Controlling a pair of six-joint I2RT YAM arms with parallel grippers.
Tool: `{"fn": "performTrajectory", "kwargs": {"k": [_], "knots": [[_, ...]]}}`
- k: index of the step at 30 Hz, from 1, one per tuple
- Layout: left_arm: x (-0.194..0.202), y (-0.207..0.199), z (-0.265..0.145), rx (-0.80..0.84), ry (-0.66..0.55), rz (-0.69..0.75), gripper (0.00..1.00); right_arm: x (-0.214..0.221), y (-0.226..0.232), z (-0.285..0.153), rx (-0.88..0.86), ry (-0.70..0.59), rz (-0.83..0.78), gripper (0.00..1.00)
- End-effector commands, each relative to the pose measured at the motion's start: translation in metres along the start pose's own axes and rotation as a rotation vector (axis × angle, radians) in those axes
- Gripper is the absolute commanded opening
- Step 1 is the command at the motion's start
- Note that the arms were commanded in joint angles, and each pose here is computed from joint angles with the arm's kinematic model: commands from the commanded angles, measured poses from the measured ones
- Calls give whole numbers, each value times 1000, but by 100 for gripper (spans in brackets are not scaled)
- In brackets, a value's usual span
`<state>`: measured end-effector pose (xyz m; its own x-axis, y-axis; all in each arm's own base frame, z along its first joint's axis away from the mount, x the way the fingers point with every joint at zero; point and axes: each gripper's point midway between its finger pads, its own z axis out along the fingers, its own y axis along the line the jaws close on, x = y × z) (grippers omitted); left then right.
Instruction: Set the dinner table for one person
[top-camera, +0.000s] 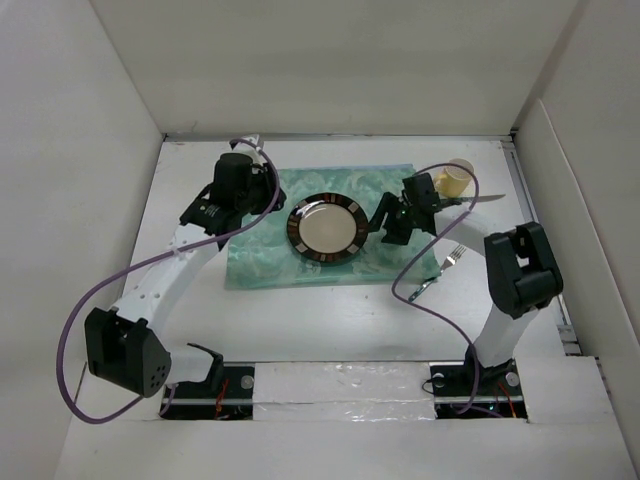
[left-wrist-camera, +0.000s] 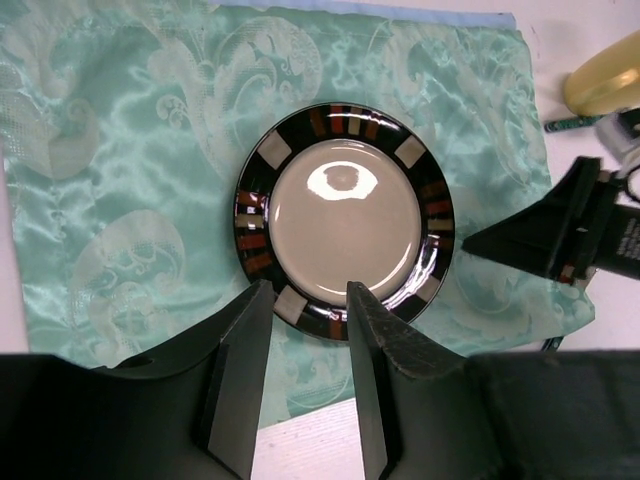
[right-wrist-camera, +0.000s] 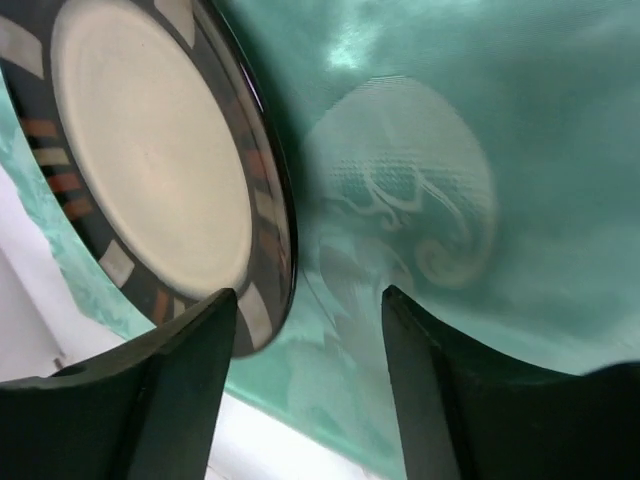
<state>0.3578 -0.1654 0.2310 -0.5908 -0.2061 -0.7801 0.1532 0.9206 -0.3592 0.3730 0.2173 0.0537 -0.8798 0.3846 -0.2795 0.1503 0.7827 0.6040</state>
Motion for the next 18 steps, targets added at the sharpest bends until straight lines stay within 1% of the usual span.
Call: {"fn": "performTrajectory", "kwargs": {"k": [1, 2, 3, 4, 5, 6, 7, 8, 9, 10, 11, 12, 13, 14, 15, 16, 17, 18], "knots": [[-40, -24, -26, 76, -106, 14, 32, -51, 13, -51, 41, -150, -92, 69], [-40, -29, -28, 103, -93, 25, 23, -76, 16, -73, 53, -227, -110, 69], [-45, -36, -34, 129, -97, 43, 18, -83, 12, -83, 76, -246, -107, 68], [-47, -40, -37, 152, -94, 58, 6, -97, 8, -96, 106, -299, -107, 48], [-47, -48, -40, 191, -83, 67, 0, -118, -1, -118, 132, -373, -86, 24], [-50, -51, -43, 209, -86, 81, 0, -136, -2, -135, 151, -439, -72, 7], [-50, -54, -45, 224, -86, 91, 0, -155, -17, -150, 217, -523, -48, 0], [-50, -59, -48, 254, -84, 100, 0, -175, -33, -168, 260, -593, -23, 0], [-51, -62, -47, 271, -94, 109, 0, -192, -41, -180, 286, -653, -5, 0], [-53, -64, -47, 284, -102, 125, 0, -203, -53, -187, 325, -683, 24, 0], [-49, -78, -45, 305, -100, 155, 0, -213, -66, -192, 358, -701, 58, 0], [-56, -95, -42, 313, -110, 190, 0, -221, -92, -189, 407, -685, 115, 1], [-57, -112, -40, 306, -126, 263, 0, -236, -93, -198, 413, -713, 136, 15], [-65, -112, -33, 184, -171, 305, 5, -243, -102, -199, 433, -716, 148, 25], [-55, -161, -37, 235, -156, 378, 8, -247, -107, -196, 438, -696, 157, 33], [-56, -172, -37, 206, -169, 413, 14, -260, -111, -189, 438, -679, 167, 46], [-61, -174, -37, 143, -196, 436, 16, -266, -118, -188, 458, -668, 178, 51], [-60, -188, -44, 161, -205, 444, 19, -263, -124, -182, 481, -627, 181, 54]]}}
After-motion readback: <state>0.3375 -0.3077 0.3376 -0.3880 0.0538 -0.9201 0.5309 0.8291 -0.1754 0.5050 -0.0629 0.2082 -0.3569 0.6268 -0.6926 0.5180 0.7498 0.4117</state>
